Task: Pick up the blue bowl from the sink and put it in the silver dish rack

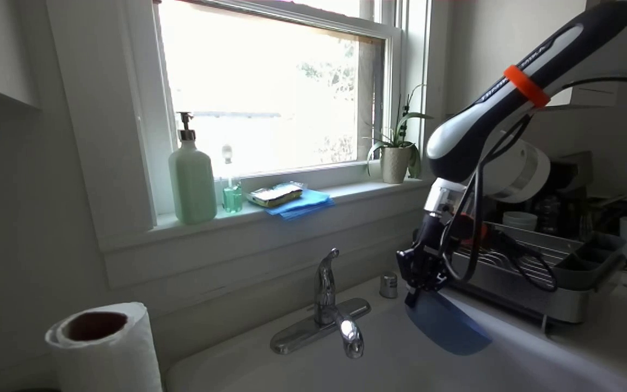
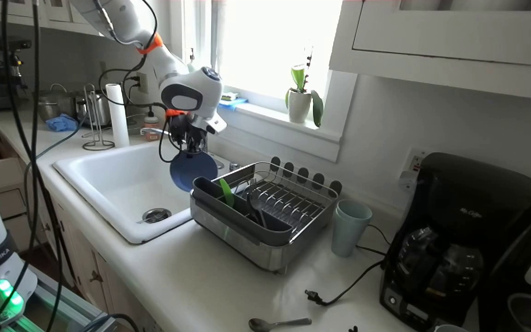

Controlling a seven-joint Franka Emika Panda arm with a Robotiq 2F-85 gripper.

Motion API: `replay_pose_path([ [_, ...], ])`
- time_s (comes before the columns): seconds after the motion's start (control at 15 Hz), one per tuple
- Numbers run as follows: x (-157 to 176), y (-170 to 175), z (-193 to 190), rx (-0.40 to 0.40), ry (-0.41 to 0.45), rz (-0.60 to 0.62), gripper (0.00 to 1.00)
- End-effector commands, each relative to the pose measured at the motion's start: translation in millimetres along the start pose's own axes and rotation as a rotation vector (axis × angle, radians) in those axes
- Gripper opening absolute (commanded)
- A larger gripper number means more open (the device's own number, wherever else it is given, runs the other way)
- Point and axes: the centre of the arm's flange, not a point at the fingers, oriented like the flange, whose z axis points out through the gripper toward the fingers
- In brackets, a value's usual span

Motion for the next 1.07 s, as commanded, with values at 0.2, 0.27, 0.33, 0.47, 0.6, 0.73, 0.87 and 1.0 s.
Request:
replay_pose_path([
  [0.2, -9, -2, -25, 0.036, 0.011, -0.032, 0.01],
  [0.27, -8, -7, -30, 0.077, 0.015, -0.050, 0.01],
  [0.33, -8, -11, -40, 0.106, 0.022, -0.063, 0.01],
  [0.47, -6, -16, -66, 0.186, 0.057, -0.086, 0.01],
  [0.6, -1, -19, -96, 0.270, 0.067, -0.103, 0.01],
  [0.73, 5, -13, -123, 0.331, 0.080, -0.125, 0.01],
  [0.87, 19, 1, -147, 0.389, 0.083, -0.151, 0.01],
  [1.0, 36, 21, -166, 0.450, 0.077, -0.167, 0.01],
])
